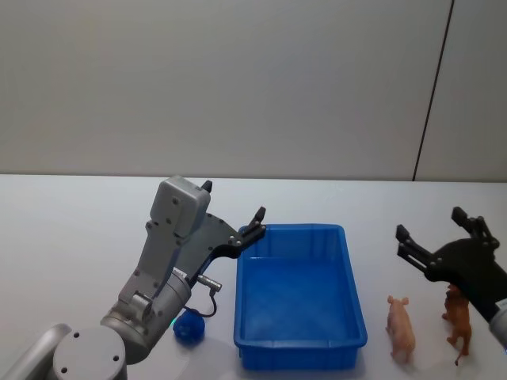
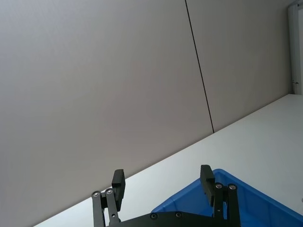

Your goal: Pick up the two dolls from the table and place them into the box.

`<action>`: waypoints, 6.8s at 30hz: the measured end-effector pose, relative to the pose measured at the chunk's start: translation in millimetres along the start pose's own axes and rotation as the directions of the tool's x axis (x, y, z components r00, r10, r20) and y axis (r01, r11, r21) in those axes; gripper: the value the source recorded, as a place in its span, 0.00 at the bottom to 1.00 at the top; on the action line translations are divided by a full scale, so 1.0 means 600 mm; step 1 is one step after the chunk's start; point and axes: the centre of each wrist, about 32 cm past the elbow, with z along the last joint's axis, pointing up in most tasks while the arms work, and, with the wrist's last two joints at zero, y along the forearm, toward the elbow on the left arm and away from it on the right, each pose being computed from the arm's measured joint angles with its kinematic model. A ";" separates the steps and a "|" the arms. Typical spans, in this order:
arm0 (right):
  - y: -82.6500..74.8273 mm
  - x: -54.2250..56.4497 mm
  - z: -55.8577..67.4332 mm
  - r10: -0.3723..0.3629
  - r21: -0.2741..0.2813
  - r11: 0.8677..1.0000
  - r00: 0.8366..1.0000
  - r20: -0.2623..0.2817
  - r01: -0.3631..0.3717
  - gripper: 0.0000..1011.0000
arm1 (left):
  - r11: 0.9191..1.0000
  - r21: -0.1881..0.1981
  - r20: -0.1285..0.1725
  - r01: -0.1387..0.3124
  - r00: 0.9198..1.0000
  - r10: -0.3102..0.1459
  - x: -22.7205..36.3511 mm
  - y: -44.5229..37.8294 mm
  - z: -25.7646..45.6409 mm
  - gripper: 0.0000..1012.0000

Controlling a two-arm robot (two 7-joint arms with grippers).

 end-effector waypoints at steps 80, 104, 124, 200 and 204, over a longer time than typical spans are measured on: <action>0.032 0.109 -0.072 -0.082 -0.537 0.843 0.993 -0.085 0.024 0.38 | 1.000 0.000 0.000 0.000 1.000 0.000 0.0000 0.000 0.000 0.99; 0.068 0.089 -0.009 0.031 -0.283 0.959 0.999 -0.021 -0.035 0.38 | 1.000 0.000 0.000 0.000 1.000 0.000 0.0000 0.000 0.000 0.99; 0.110 0.012 0.008 0.302 -0.237 0.928 0.953 0.020 -0.289 0.38 | 1.000 0.000 0.000 0.000 1.000 0.000 0.0000 0.000 0.000 0.99; 0.021 0.007 -0.059 0.105 -0.505 0.856 0.994 -0.041 -0.111 0.99 | 1.000 0.000 0.000 0.000 1.000 0.000 0.0000 0.000 0.000 0.99; 0.026 0.003 -0.066 0.100 -0.523 0.845 0.994 -0.053 -0.113 0.99 | 1.000 0.000 0.000 0.000 1.000 0.000 0.0001 0.000 0.000 0.99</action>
